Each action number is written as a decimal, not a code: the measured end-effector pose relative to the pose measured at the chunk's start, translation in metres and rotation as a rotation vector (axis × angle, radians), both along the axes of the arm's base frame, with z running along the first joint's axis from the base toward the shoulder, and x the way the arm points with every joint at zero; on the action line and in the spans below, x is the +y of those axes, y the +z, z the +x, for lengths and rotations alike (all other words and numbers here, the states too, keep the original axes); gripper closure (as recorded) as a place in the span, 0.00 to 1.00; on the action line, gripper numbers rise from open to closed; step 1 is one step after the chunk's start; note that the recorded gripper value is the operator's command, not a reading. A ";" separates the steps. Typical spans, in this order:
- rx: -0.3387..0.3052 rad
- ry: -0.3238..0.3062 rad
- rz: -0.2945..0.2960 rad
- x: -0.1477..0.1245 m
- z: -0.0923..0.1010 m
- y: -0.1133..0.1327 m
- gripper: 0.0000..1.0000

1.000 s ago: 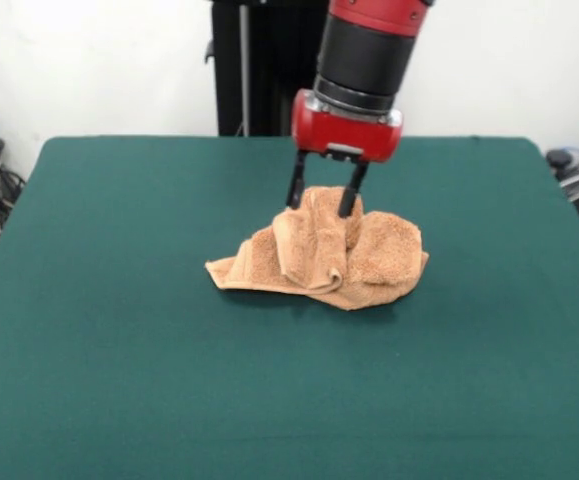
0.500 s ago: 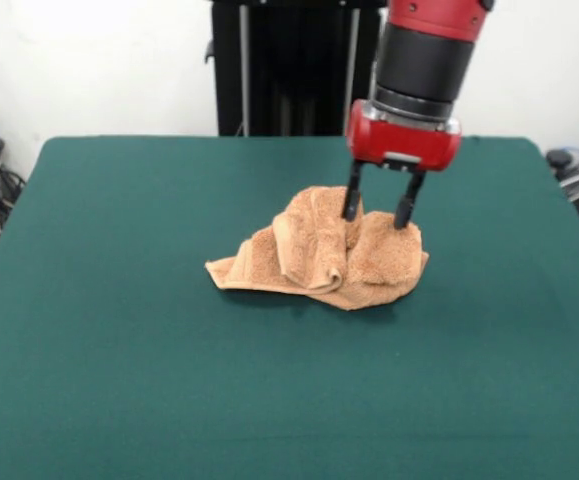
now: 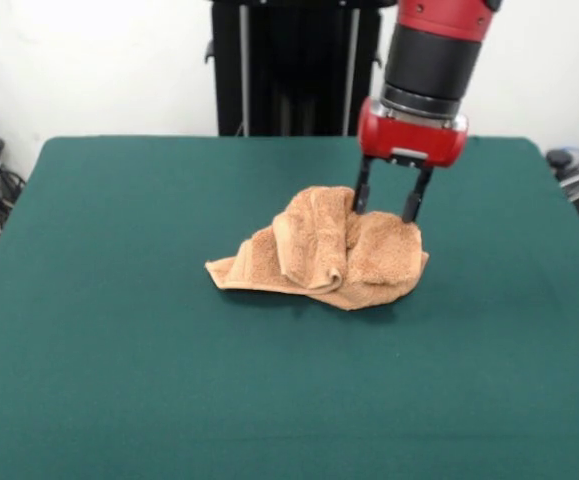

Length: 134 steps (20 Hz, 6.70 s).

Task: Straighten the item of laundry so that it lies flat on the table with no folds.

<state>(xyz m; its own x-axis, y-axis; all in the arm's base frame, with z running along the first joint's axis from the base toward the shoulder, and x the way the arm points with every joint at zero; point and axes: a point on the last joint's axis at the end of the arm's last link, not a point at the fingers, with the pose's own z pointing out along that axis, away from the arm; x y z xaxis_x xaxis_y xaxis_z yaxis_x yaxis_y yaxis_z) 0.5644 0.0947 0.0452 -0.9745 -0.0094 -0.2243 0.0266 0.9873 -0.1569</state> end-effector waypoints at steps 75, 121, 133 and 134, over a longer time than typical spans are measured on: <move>0.101 0.023 -0.099 -0.057 -0.032 -0.075 1.00; 0.298 -0.036 -0.042 -0.041 0.018 0.035 1.00; 0.378 -0.053 -0.018 -0.033 0.033 0.080 1.00; 0.380 -0.054 -0.017 -0.033 0.035 0.083 1.00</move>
